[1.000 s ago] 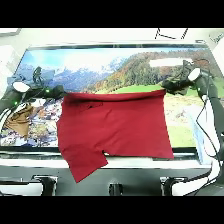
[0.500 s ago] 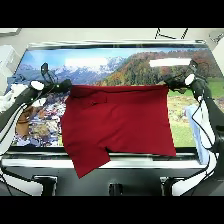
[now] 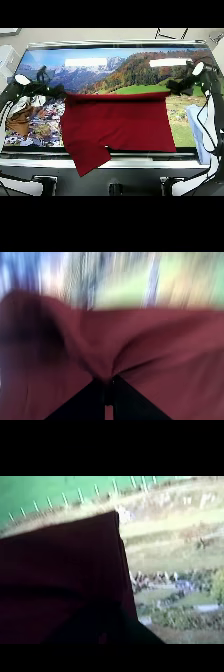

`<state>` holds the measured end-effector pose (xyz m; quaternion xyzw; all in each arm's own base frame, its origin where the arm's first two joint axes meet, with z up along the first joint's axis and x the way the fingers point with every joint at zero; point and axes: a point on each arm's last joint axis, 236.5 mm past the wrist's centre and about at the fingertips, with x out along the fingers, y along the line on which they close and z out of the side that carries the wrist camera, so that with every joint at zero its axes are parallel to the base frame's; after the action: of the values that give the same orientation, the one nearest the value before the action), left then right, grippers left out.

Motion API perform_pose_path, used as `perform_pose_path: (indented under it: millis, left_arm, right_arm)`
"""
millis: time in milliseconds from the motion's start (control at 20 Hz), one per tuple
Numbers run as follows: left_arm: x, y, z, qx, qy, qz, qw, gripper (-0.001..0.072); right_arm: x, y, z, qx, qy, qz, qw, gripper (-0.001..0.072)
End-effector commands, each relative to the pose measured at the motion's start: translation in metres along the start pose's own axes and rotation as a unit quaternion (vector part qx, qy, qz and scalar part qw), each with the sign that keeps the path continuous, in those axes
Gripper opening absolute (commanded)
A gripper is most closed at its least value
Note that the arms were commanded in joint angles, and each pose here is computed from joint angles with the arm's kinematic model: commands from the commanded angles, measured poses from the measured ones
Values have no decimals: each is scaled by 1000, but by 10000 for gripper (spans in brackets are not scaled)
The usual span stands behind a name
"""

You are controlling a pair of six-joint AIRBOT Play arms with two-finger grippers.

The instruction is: Fold the clothes and pants, and hang the long-sleeved shirts on hangers.

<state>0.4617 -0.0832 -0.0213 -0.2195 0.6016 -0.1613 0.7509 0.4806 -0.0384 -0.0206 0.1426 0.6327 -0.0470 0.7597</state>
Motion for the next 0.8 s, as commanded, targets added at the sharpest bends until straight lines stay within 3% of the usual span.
perform_pose_path:
  millis: [0,300,750]
  left_arm:
    - [4,18,-75,2,144,34,989,25]
    - [19,37,-108,-11,185,54,981,25]
    - [26,46,-101,-11,172,67,983,27]
  right_arm:
    - [13,-15,-72,-6,142,-25,989,39]
    - [30,-24,-92,-21,171,-32,985,38]
    - [36,-21,-99,-16,180,-22,983,39]
